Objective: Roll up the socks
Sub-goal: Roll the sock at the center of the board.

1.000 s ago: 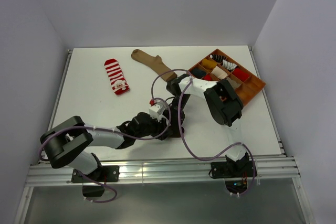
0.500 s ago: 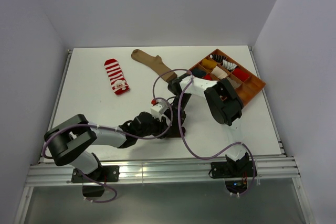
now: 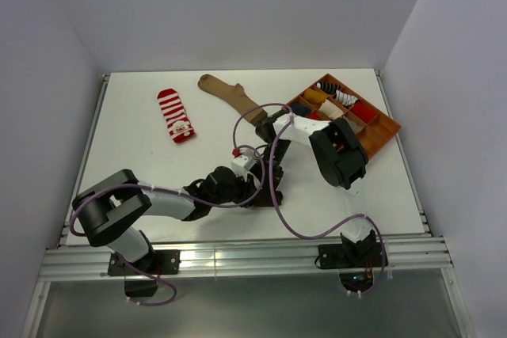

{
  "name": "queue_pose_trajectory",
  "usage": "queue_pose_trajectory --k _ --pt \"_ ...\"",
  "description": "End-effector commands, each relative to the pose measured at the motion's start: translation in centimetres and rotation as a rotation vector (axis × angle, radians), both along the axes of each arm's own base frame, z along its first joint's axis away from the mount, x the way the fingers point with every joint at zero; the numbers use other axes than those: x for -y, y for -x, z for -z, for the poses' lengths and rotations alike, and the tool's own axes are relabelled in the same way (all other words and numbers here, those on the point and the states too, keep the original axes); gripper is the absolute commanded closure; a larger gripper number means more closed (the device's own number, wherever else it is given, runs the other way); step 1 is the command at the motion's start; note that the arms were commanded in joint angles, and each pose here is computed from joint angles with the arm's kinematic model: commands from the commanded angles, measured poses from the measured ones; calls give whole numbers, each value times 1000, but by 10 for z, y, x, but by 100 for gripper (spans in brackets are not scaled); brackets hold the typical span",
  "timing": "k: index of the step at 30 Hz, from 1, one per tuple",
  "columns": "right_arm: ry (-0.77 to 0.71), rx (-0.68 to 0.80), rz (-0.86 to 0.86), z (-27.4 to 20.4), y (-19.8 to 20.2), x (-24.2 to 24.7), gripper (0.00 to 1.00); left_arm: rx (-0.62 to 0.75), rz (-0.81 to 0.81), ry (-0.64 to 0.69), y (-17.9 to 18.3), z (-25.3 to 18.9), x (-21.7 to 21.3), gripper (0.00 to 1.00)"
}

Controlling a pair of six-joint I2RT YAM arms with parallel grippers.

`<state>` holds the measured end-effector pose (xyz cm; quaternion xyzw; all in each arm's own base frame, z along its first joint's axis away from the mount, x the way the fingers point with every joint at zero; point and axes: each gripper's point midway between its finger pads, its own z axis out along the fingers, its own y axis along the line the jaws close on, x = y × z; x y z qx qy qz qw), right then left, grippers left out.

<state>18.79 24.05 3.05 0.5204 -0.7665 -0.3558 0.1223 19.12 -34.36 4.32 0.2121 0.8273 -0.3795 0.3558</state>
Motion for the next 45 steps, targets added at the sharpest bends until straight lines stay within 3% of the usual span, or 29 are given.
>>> queue_pose_trajectory --k 1,24,35,45 --pt "14 127 -36 26 -23 5 77 -90 2 -143 14 40 -16 100" --pt "-93 173 126 -14 -52 15 48 -176 -48 -265 16 72 -29 100" --pt "-151 176 204 -34 -63 24 45 -213 -59 -282 17 79 -30 100" --pt "-266 264 396 -73 -96 62 45 -314 -54 -286 21 83 -28 100"
